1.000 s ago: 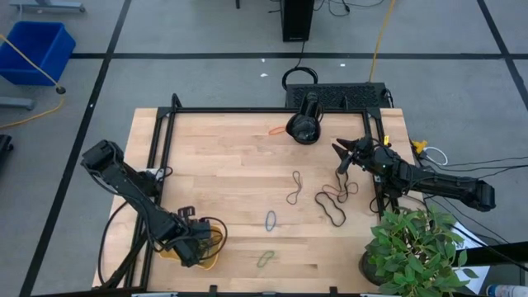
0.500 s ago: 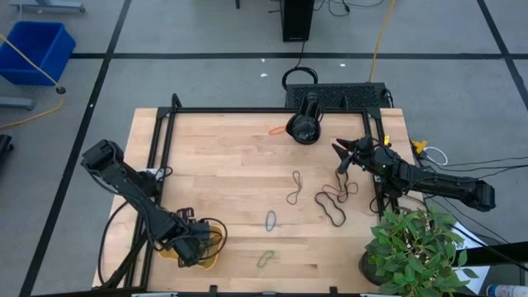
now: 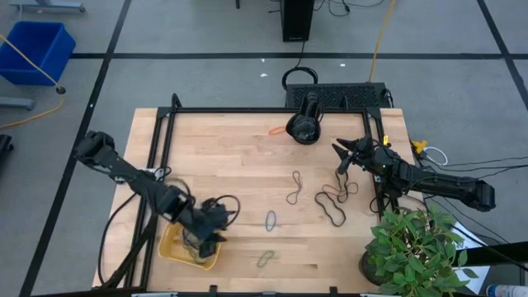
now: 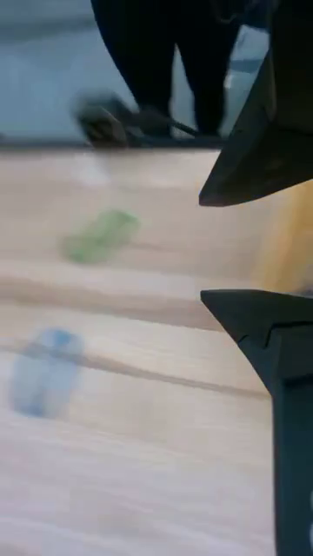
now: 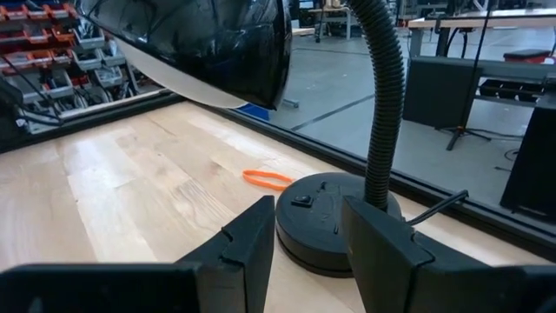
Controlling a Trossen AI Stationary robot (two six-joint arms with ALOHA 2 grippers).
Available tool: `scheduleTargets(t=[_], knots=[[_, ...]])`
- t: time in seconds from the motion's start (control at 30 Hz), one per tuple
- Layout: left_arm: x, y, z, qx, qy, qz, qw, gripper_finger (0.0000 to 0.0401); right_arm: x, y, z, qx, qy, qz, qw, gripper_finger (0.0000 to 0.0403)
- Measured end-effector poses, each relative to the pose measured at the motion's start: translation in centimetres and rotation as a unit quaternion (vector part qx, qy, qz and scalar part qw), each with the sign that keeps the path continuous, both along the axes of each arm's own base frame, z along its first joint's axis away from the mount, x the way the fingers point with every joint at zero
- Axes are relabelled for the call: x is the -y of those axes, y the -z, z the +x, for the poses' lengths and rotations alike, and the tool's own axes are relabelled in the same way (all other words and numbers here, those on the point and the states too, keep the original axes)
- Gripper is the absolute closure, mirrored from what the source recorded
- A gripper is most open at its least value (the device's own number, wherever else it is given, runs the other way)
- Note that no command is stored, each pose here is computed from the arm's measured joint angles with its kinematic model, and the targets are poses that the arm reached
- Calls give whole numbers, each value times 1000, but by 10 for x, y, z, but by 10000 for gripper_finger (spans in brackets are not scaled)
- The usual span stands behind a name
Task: Pick and place rubber bands into bin
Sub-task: Put the blue rubberband into the yellow bin
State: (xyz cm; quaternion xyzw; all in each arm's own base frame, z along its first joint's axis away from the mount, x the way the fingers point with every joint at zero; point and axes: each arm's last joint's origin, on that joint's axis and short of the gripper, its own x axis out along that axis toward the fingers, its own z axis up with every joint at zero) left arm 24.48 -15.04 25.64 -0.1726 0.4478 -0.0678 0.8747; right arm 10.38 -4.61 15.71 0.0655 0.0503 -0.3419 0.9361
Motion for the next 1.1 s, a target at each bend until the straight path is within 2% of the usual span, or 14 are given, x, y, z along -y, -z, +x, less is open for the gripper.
scheduleTargets(t=[0.1,0.2,0.4,0.53,0.87,1.1], knots=[[-7,-5,23,89,30,18,995,239,0,0,0,-2,0,-2,1000,273],[-19,-1,40,125,9,57,990,245,0,0,0,-2,0,-2,1000,273],[-41,21,68,133,-22,148,980,254,0,0,0,-2,0,-2,1000,273],[-49,38,86,148,-24,181,972,254,0,0,0,-2,0,-2,1000,273],[-62,92,115,115,-61,176,976,254,0,1,0,-6,0,-1,1000,273],[-59,124,120,75,-59,157,983,254,0,1,0,-7,-1,0,1000,273]])
